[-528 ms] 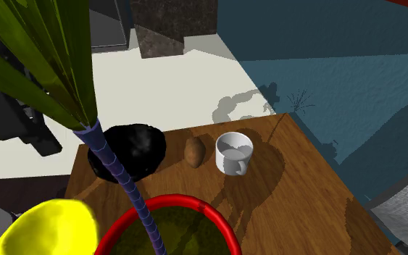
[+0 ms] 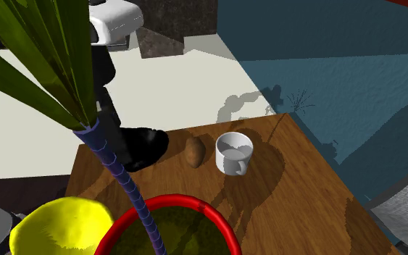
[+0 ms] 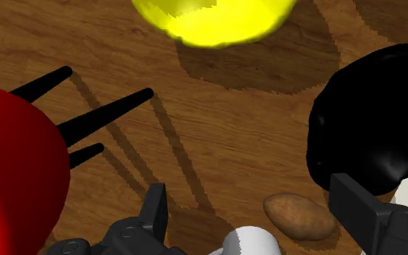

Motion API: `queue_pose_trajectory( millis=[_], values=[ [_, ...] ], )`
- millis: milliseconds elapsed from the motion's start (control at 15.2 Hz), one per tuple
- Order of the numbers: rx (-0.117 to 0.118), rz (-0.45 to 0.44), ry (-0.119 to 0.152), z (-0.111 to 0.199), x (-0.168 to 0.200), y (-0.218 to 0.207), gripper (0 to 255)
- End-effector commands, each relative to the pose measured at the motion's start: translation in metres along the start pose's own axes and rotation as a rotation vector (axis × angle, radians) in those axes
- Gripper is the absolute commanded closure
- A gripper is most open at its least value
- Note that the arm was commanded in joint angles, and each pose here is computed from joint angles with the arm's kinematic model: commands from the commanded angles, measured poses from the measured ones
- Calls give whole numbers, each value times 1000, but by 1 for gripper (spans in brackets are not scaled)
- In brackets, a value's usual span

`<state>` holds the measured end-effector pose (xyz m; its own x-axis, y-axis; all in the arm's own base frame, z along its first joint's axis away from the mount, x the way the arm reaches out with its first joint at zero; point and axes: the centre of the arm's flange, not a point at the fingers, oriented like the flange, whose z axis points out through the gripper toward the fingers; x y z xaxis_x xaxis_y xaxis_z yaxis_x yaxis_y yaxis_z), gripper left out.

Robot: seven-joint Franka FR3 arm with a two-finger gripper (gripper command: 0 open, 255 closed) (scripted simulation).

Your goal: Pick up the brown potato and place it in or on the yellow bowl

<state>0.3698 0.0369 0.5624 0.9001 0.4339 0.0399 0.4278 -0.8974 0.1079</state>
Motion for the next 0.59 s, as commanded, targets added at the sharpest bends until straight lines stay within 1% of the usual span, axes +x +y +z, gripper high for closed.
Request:
queue_pose_trajectory(
  millis=[0, 528],
  values=[
    [18, -72, 0, 20, 17, -2, 0],
    [89, -346, -4, 95, 90, -16, 0]
  ],
)
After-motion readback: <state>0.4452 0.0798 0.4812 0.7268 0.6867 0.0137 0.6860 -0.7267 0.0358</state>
